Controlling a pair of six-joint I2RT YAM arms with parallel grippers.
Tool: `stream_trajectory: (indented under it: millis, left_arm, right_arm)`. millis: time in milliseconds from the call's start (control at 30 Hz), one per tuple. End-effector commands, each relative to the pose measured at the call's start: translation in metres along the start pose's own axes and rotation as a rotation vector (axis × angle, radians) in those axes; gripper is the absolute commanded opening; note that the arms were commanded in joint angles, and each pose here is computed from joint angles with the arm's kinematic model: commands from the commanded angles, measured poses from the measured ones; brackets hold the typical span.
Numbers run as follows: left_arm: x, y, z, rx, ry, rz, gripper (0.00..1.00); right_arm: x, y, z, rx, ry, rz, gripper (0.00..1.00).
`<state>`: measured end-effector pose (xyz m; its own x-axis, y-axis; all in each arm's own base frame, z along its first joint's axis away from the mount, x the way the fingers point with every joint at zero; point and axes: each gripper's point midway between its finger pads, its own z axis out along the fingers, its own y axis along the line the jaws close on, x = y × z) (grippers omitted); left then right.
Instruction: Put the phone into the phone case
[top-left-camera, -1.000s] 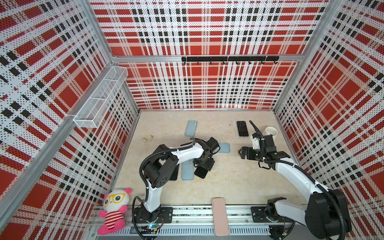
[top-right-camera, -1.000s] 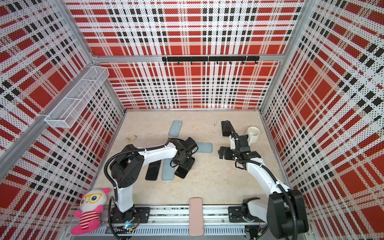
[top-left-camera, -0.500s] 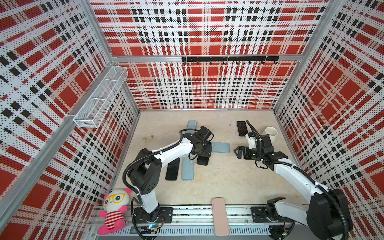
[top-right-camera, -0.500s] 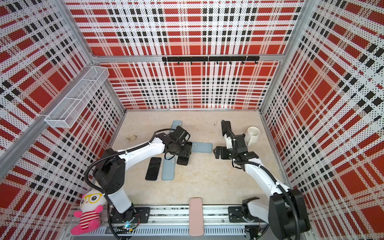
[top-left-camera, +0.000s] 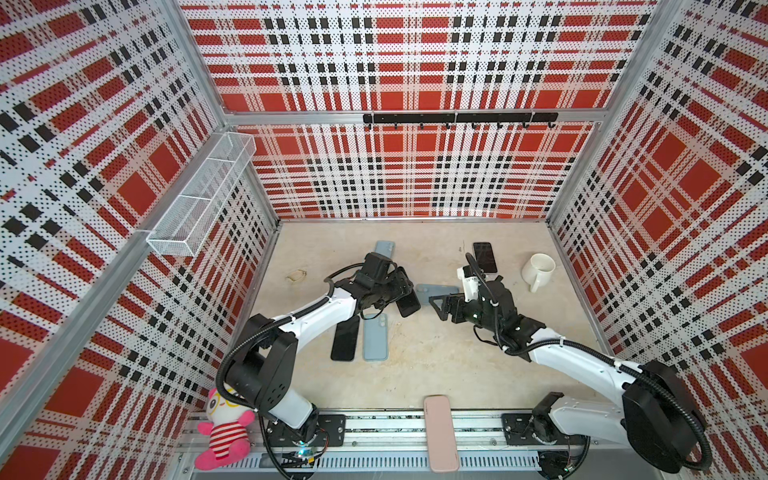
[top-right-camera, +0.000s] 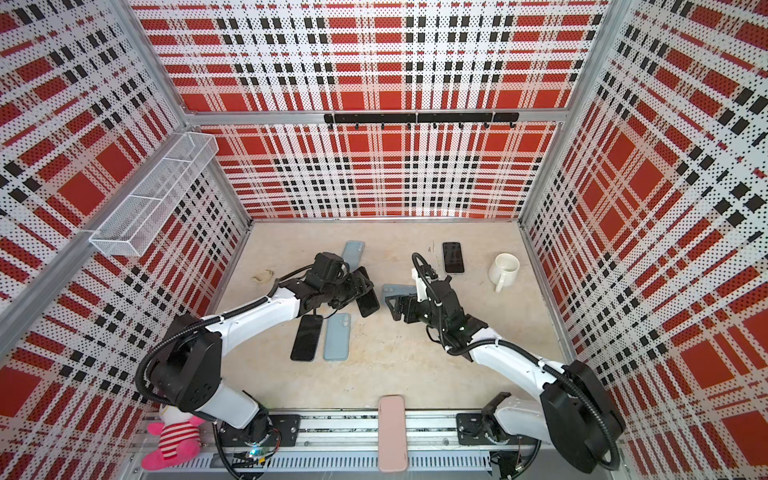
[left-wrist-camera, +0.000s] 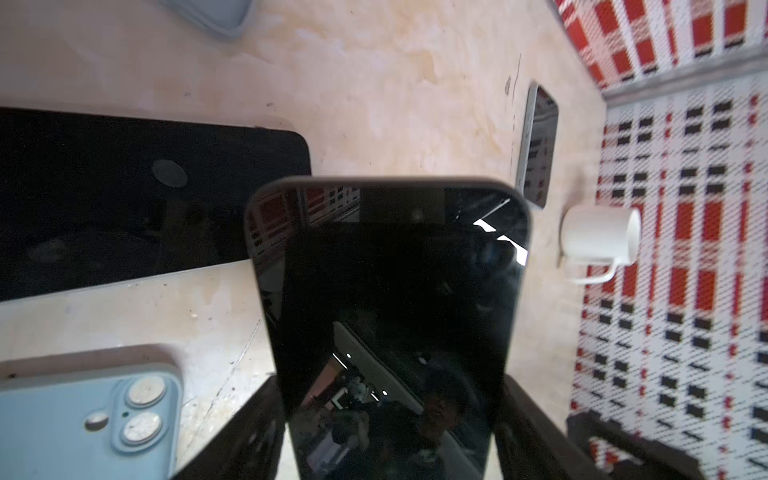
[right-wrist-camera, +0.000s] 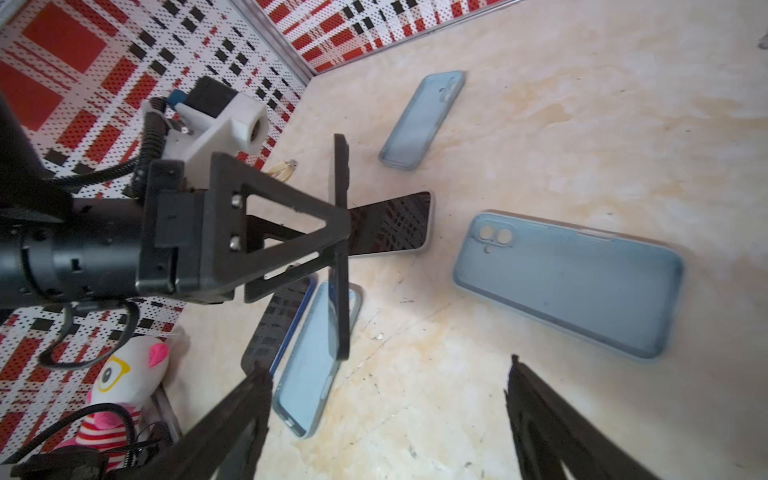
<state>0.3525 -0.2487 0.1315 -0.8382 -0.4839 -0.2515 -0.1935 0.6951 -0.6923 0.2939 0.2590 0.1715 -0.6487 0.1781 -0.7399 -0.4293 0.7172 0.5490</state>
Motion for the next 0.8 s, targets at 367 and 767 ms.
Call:
stream_trajectory:
  millis: [367, 767]
  left_arm:
    - [-0.009, -0.029, -0.021, 0.27, -0.008, -0.443, 0.05]
    - [-0.008, -0.027, -0.016, 0.271, 0.002, -0.47, 0.06]
  right_arm:
    - [-0.01, 0.054, 0.052, -0.188, -0.165, -0.001, 0.61]
    - [0.007, 0.044, 0.065, -0.162, -0.145, -0.008, 0.51]
